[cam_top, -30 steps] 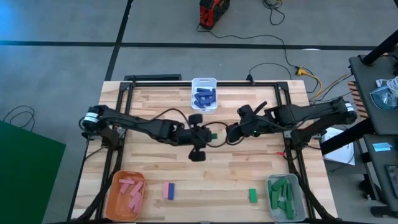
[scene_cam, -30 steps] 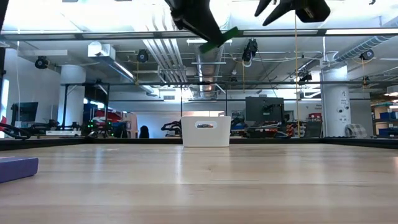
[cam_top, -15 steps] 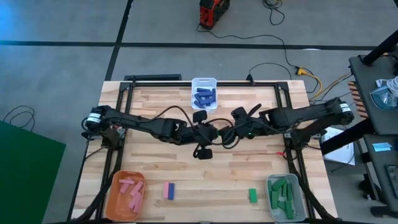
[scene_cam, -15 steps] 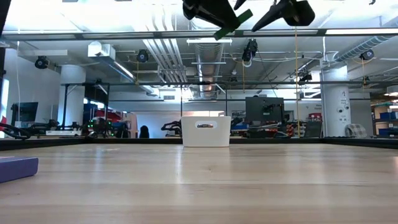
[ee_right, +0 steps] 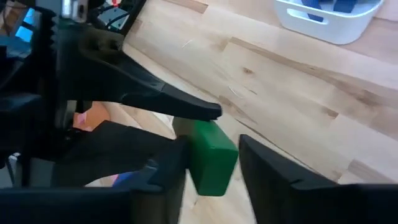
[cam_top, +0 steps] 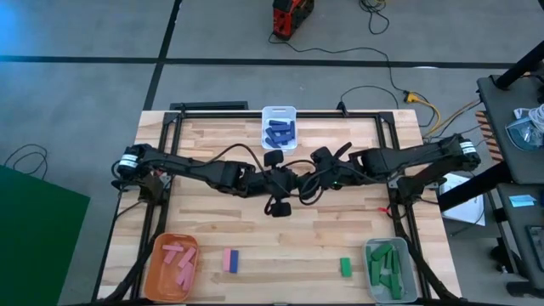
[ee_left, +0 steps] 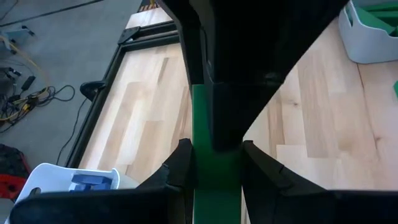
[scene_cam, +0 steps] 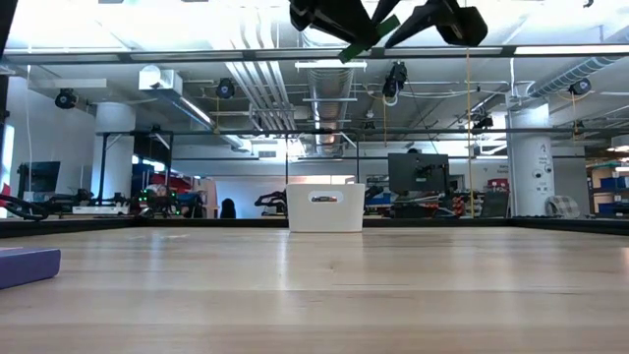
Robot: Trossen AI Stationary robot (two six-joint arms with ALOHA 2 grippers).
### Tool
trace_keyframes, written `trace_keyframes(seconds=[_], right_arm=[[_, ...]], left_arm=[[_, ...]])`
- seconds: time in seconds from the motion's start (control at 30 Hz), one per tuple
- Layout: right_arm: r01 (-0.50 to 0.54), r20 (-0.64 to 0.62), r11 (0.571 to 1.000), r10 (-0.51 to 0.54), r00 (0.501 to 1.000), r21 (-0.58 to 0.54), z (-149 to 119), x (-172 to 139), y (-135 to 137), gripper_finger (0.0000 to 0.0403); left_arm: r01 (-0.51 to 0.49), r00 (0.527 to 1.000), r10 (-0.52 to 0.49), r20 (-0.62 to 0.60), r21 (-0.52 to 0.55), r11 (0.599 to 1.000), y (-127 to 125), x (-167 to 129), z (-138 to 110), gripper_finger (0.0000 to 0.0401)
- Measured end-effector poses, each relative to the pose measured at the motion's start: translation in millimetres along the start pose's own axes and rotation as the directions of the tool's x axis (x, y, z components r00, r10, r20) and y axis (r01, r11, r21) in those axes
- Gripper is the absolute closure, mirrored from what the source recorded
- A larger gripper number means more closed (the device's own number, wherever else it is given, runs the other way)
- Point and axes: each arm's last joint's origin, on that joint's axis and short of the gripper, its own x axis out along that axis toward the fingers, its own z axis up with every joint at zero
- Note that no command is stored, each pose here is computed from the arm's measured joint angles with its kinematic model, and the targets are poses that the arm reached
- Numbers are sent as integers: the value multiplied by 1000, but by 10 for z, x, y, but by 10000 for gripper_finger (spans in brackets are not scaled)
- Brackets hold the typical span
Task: Sort blocks
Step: Put the green block into the gray bin
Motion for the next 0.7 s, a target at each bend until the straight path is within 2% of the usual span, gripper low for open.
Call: trace_keyframes(seconds=[0.13,0.23,0.3,0.4,0.53,0.6,0.7], right_arm=[[-6,9,1000,6,1000,-4,22,2,0,351],[-2,9,1000,2,1000,-25,23,0,-5,356],[-1,7,999,2,1000,-36,23,-4,-6,356],[41,-35,997,-43,998,-62,-6,-26,-65,356],[104,-117,992,-111,987,-68,-21,-159,-145,356],[120,-182,990,-131,974,-70,-32,-233,-181,356],[146,-318,986,-164,934,-79,-95,-342,-270,356]], left_arm=[[-13,1000,13,-1,9,1000,6,1,-1,331],[-31,1000,31,-1,-7,999,11,1,0,329],[-61,998,61,1,-39,997,13,-1,3,294],[-79,997,79,1,-54,995,22,-11,4,210],[-79,997,79,-11,-20,997,23,-11,-8,116],[-82,996,82,-20,-14,997,25,-10,-18,86],[-88,994,88,-63,8,996,40,-5,-63,66]])
